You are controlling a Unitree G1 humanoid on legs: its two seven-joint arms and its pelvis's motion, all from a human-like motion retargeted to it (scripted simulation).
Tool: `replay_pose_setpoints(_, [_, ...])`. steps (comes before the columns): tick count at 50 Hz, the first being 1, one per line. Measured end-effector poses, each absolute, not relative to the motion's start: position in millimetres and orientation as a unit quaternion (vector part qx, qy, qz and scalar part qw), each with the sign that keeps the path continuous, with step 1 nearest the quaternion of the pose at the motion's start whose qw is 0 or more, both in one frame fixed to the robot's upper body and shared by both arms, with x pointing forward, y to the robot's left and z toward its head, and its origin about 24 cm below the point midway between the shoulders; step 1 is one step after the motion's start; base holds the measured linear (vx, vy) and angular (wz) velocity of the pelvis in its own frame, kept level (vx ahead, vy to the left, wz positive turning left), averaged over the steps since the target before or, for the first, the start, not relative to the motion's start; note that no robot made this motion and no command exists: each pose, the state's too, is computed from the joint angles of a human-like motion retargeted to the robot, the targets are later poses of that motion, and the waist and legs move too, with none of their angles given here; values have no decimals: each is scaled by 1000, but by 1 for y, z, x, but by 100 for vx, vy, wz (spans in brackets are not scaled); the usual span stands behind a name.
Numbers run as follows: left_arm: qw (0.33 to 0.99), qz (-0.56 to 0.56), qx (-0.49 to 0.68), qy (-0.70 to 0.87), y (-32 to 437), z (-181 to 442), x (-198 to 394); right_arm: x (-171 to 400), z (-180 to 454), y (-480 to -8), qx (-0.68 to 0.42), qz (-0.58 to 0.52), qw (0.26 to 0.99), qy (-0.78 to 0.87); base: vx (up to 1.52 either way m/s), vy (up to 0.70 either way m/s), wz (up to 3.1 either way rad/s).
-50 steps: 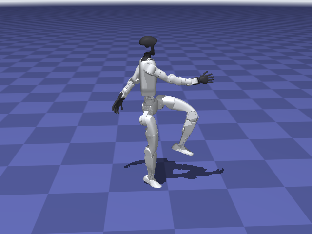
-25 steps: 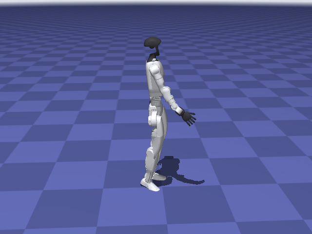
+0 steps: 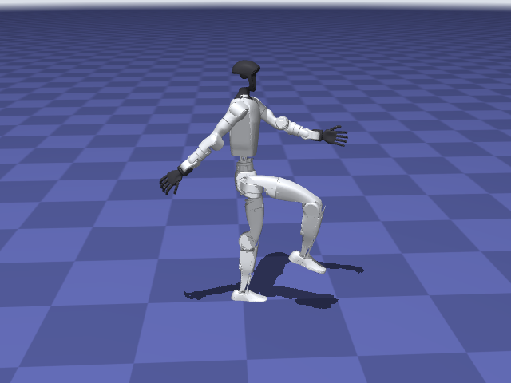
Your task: Upper body actions
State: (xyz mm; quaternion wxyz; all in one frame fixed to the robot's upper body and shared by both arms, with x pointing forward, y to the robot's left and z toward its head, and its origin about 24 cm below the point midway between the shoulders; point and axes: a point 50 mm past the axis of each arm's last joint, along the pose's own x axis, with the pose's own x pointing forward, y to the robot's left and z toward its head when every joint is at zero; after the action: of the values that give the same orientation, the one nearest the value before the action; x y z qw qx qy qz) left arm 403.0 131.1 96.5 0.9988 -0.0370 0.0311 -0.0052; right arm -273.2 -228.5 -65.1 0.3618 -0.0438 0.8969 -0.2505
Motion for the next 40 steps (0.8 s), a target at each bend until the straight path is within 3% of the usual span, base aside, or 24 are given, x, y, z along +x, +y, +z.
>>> replay_pose_setpoints(4, [999, -8, -25, 31, 143, 92, 401, -254, -80, -233, -34, -285, 397, 872, -1, 6, -43])
replay_pose_setpoints(8, [998, 6, -18, 65, 148, 59, 385, -219, -106, -227, -21, -228, 451, 863, 6, 2, -77])
replay_pose_setpoints(15, [984, -1, -4, 179, 152, -24, 331, -104, -157, -228, -45, -127, 611, 780, 2, -1, -89])
replay_pose_setpoints(23, [937, -6, -1, 348, 151, -113, 231, 16, -171, -236, -78, -81, 748, 654, -8, 2, -41])
replay_pose_setpoints(35, [838, 7, -3, 546, 169, -169, 102, 94, -162, -229, -124, 1, 826, 550, -23, -10, -37])
replay_pose_setpoints(40, [783, 47, -10, 620, 181, -177, 50, 88, -164, -223, -124, 17, 825, 551, -18, -2, 45])
